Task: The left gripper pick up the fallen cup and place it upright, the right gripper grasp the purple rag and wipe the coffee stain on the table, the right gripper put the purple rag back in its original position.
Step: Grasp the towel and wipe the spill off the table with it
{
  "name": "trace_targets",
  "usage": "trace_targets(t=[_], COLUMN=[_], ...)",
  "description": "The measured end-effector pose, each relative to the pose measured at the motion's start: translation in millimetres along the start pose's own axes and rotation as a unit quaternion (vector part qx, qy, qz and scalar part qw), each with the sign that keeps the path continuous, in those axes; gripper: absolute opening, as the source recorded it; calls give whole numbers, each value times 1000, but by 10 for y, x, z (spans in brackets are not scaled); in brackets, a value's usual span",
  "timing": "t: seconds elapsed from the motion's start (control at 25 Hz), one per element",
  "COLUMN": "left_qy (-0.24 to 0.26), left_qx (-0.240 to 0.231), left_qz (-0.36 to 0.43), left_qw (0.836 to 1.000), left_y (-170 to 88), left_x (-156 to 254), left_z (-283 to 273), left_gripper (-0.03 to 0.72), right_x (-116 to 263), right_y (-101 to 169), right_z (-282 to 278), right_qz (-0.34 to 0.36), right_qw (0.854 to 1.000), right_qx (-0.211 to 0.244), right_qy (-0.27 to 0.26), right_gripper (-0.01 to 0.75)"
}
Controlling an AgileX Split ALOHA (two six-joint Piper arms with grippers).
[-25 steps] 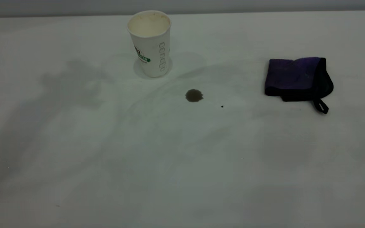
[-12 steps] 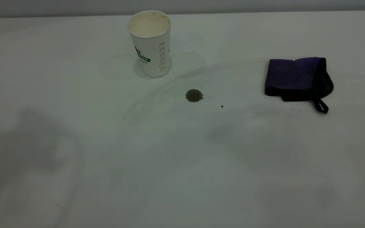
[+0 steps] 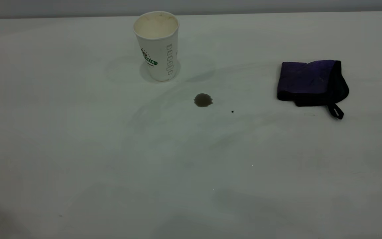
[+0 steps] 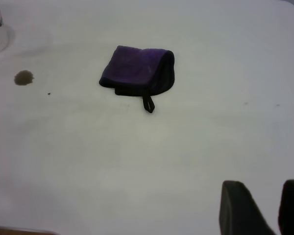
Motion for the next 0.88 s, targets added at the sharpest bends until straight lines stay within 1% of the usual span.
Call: trace_targets(t=[0.16, 0.28, 0.4, 0.52, 0.6, 0.8, 0.88], left_qy=[7, 4, -20, -65, -85, -116, -128], left_qx=[-4, -8, -24, -47, -60, -87, -92], left_qz=[-42, -56, -85, -117, -134, -179, -185], left_qw=[999, 998, 996, 990, 986, 973, 970], left_y=[0, 7, 61, 125, 149, 190, 193], left_x=[436, 701, 887, 991, 1052, 1180, 1200], left_z=[119, 205, 242, 227, 224, 239, 227], left_gripper=[505, 505, 505, 505, 505, 505, 505], right_x=[0, 0, 0, 0, 0, 0, 0], right_y=[0, 0, 0, 0, 0, 0, 0], right_z=[0, 0, 0, 0, 0, 0, 0], right_qz=[0, 0, 0, 0, 0, 0, 0], right_qw=[1000, 1000, 1000, 1000, 1000, 1000, 1000], right_qx=[0, 0, 0, 0, 0, 0, 0], right_qy=[0, 0, 0, 0, 0, 0, 0], right_gripper=[238, 238, 238, 238, 238, 238, 238])
Point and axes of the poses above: a point on each arm's last joint axis where the gripper is mounted, z pointing out along that axis toward the gripper, y along the wrist's bending axis when the last joint is at zero, x = y × z, the point moved 9 cm from there along z, pointing out along that axis toward the gripper, and after that the axes turned 6 degrees about -z, right-handed, at the moved point
